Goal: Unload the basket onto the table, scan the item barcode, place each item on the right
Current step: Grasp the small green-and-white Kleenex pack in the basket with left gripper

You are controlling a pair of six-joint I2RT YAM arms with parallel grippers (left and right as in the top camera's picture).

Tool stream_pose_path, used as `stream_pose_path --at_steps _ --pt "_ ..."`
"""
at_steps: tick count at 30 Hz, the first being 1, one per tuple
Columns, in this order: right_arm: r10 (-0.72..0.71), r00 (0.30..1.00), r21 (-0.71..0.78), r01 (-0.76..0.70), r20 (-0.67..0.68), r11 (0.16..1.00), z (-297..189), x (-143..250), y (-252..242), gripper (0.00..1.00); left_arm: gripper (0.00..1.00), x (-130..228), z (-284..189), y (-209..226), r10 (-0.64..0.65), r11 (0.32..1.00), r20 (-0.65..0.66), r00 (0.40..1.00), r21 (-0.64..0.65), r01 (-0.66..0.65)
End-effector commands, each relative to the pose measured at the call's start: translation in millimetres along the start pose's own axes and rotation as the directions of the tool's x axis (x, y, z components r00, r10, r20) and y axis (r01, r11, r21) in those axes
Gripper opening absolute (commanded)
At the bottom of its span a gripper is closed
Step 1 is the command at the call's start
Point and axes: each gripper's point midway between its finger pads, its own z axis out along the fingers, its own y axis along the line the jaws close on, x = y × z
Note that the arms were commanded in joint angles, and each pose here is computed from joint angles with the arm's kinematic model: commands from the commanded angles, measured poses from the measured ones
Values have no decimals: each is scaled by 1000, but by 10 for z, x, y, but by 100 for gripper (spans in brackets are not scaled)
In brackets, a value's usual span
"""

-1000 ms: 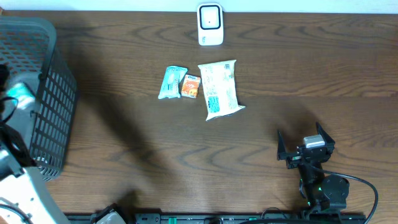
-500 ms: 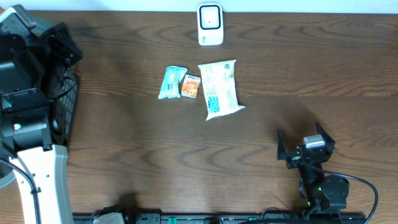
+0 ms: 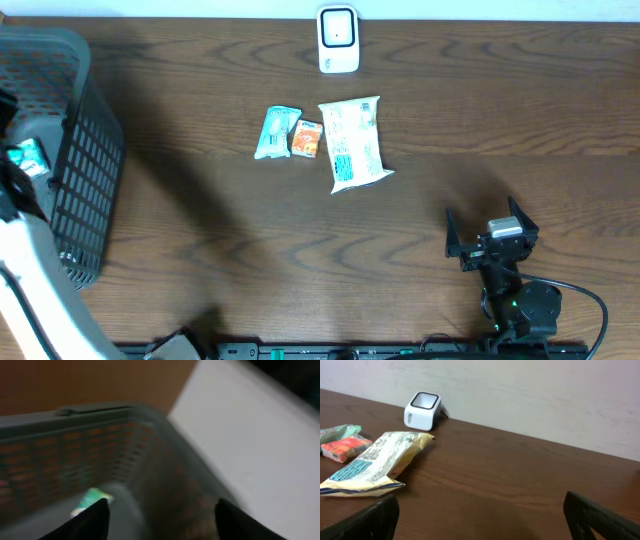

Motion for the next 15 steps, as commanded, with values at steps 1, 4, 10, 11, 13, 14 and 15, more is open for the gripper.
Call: stream_pose_path --at_steps 1,4,10,11,13,14,15 --pt "-3 1000 -8 3 2 1000 -2 -1 21 99 74 270 405 289 105 990 -105 989 -80 -113" --pt "-3 1000 -8 3 2 1000 -2 -1 21 99 84 642 718 449 216 966 -233 948 -90 -242" --pt "-3 1000 -8 3 2 1000 -2 -1 21 99 97 1186 1113 840 420 862 -421 804 -93 -499" --pt "-3 1000 -8 3 2 1000 -2 -1 21 99 97 1220 1149 908 431 846 -436 790 -110 -522" --pt "-3 1000 -8 3 2 1000 -2 -1 21 99 97 1280 1219 1009 458 814 -461 760 -126 -567" --pt "-3 1000 -8 3 2 1000 -2 -1 21 99 97 1326 1266 1044 478 798 -474 740 -119 -591" --pt "-3 1000 -8 3 2 1000 -2 -1 21 99 97 1372 1310 1062 494 787 -482 723 -106 -608"
